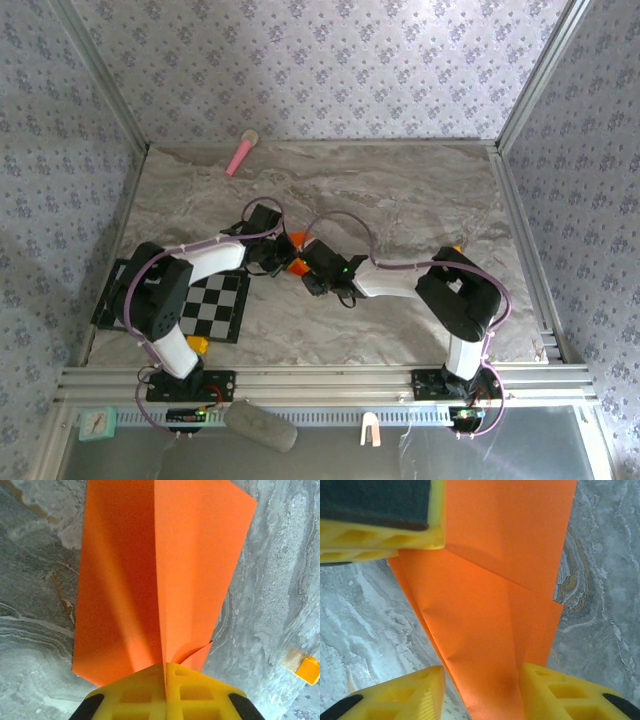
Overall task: Fold a paper plane with a square sheet of paper (pick it up from the middle)
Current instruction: Fourth fold the wing at the center of the table.
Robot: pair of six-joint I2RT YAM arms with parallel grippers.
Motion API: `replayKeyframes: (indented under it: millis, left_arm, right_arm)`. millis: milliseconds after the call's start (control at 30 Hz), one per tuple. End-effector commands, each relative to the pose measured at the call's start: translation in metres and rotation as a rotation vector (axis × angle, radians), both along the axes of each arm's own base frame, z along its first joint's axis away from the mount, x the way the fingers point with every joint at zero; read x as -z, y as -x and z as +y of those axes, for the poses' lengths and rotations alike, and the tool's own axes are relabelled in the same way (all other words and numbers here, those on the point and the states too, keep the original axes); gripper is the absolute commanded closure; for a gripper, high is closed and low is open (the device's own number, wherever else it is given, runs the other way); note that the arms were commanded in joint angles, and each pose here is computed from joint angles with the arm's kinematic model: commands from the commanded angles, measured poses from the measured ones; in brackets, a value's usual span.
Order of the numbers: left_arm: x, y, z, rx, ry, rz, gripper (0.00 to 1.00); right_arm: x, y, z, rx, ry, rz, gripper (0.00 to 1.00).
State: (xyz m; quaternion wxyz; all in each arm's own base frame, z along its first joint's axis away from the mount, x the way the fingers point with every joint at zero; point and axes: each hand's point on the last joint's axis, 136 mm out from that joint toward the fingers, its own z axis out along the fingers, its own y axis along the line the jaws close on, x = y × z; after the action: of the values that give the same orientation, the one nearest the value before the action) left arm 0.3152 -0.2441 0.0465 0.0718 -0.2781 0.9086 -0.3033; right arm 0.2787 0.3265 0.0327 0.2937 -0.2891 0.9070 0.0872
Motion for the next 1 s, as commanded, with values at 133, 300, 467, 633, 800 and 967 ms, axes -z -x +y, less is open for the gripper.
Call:
replayKeyframes:
  millis: [133, 300, 467, 633, 800, 967]
  left_arm:
    - [-0.017, -0.004, 0.0, -0.019, 0.03, -0.005, 0.91]
    - [-0.018, -0.005, 0.004, -0.024, 0.028, -0.004, 0.89]
    - [-0.023, -0.008, 0.01, -0.029, 0.023, -0.014, 0.83]
    - [-0.034, -0.016, 0.025, -0.042, 0.006, -0.049, 0.75]
    - [-0.046, -0.02, 0.046, -0.079, -0.025, -0.098, 0.66]
    - [-0.046, -0.013, 0.051, -0.099, 0.009, -0.141, 0.63]
  right_arm:
    - [-0.003, -0.007, 0.001, -0.005, 0.036, -0.04, 0.66]
    - [-0.001, -0.006, 0.0, -0.016, 0.046, -0.038, 0.75]
    - [0.001, -0.004, 0.0, -0.033, 0.048, -0.026, 0.83]
    - [0.004, -0.001, 0.004, -0.061, 0.022, 0.01, 0.89]
    - [0.004, 0.003, 0.012, -0.114, -0.051, 0.074, 0.93]
    - [0.003, 0.004, 0.013, -0.108, -0.172, 0.151, 0.95]
